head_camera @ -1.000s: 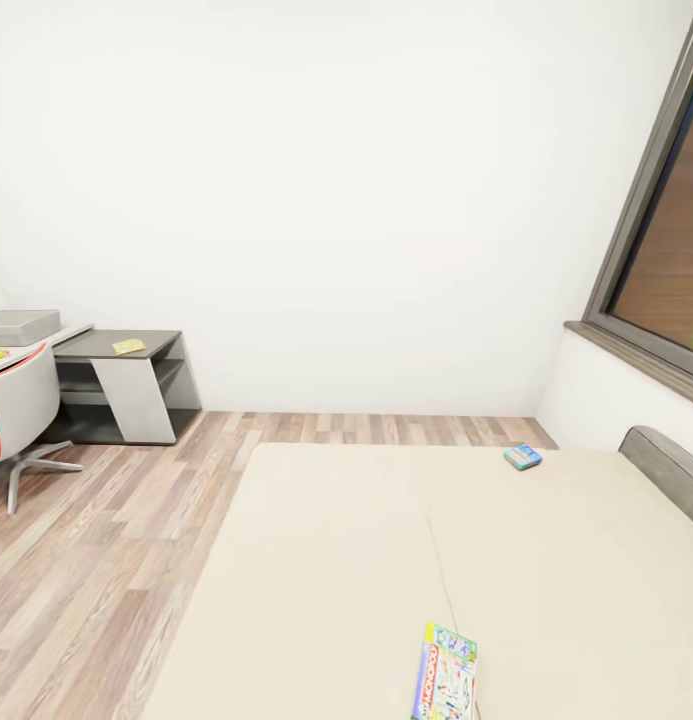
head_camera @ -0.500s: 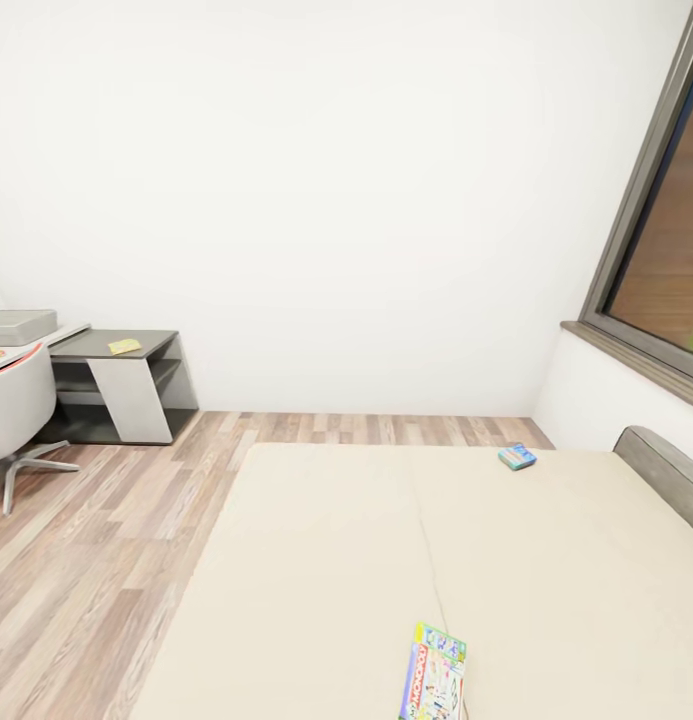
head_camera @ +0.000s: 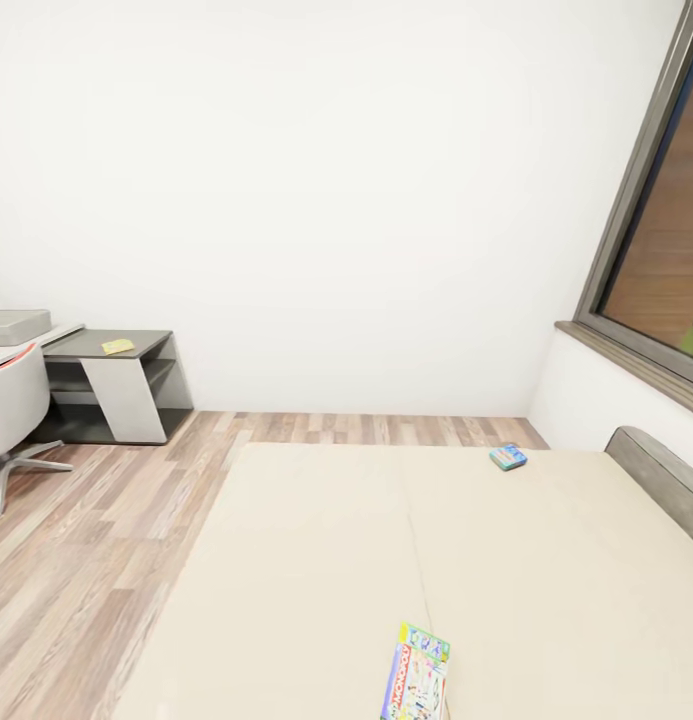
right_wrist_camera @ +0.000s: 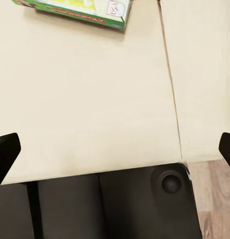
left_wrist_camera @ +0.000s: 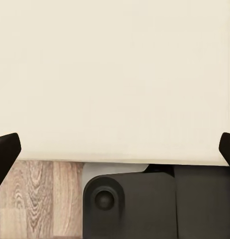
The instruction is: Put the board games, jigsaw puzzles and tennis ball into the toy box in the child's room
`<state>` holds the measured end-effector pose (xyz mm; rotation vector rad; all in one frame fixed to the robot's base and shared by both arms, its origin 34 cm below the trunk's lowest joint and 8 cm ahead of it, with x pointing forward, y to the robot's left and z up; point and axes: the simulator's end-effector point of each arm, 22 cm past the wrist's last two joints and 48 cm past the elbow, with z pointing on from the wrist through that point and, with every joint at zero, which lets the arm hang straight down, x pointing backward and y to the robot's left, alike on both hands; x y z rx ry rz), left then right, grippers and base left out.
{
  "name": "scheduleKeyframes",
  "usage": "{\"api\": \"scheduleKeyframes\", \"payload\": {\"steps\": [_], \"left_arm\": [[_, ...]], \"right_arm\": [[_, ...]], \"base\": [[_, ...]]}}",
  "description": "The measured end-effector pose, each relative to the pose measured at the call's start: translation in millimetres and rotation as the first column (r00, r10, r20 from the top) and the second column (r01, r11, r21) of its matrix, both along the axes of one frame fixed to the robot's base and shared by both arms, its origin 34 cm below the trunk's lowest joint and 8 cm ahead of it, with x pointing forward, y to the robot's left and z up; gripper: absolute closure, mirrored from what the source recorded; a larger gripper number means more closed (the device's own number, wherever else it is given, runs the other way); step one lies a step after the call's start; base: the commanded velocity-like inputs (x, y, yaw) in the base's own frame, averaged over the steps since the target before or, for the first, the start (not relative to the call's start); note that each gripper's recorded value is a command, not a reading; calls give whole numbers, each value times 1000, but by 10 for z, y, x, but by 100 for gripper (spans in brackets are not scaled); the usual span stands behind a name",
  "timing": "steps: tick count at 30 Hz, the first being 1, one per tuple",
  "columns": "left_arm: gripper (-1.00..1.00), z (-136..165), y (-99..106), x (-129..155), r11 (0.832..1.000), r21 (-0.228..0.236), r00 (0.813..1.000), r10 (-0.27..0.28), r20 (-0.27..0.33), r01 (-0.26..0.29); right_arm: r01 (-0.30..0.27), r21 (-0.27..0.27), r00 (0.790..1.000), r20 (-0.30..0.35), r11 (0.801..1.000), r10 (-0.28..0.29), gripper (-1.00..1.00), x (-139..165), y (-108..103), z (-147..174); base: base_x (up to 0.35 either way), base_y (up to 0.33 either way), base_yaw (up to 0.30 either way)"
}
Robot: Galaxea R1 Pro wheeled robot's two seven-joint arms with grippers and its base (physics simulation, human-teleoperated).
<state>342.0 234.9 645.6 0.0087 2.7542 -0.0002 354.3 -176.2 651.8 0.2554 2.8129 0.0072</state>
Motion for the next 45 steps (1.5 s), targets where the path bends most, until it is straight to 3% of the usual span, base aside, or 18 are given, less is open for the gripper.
{"api": "scheduleKeyframes", "payload": {"steps": [45], "left_arm": [[-100, -3, 39, -6, 1000, 2, 1000, 2, -3, -2]], "right_arm": [[17, -7, 1000, -2, 1000, -17, -100, -19, -90, -12]], "base": [[0, -7, 0]]}}
